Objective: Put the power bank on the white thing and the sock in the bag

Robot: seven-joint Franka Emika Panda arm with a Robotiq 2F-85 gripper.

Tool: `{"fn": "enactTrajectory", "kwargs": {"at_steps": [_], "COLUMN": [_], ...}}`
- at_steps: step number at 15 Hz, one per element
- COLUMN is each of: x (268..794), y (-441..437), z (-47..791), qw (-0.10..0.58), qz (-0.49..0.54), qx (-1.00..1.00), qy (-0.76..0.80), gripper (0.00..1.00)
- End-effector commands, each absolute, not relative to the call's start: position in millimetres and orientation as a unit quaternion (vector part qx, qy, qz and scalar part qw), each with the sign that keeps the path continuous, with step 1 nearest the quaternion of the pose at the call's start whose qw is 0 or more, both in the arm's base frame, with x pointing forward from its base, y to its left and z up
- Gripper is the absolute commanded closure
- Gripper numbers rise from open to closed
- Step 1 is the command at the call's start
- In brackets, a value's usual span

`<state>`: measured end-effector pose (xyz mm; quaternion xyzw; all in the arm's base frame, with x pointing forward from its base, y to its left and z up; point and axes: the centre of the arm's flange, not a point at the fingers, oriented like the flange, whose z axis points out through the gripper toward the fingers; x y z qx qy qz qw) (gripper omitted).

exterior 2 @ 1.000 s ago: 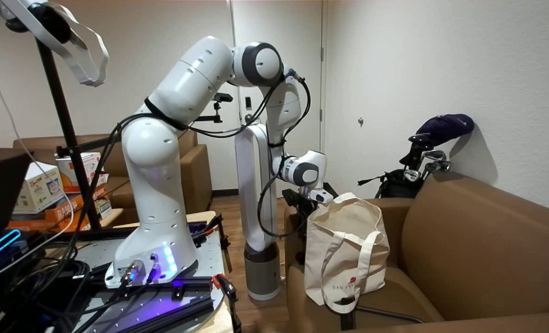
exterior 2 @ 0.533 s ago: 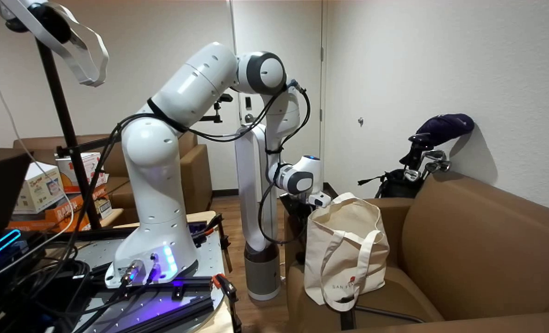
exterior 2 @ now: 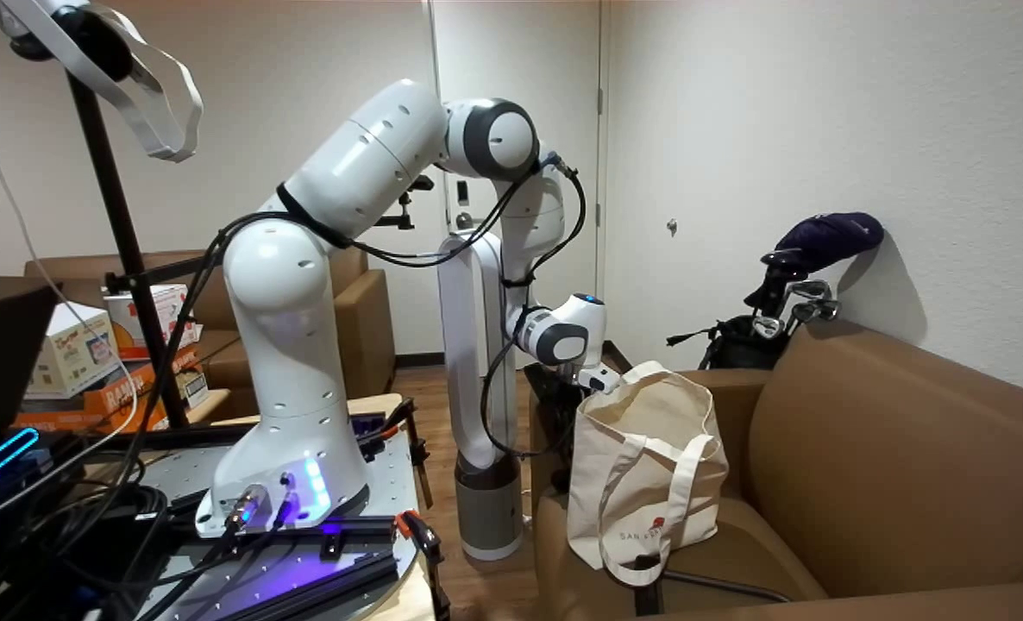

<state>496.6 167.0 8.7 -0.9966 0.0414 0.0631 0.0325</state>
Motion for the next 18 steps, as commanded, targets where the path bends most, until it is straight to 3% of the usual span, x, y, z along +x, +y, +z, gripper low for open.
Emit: {"fn": "enactTrajectory", "kwargs": {"at_steps": [1, 18], "x": [507, 507], "y": [167, 165], "z": [2, -99], "qw": [0.028, 0.106], "qz": [0.051, 0.011], "qx": [-0.998, -0.993], "qy": [0.026, -0.043], "gripper": [0.00, 0.00]}}
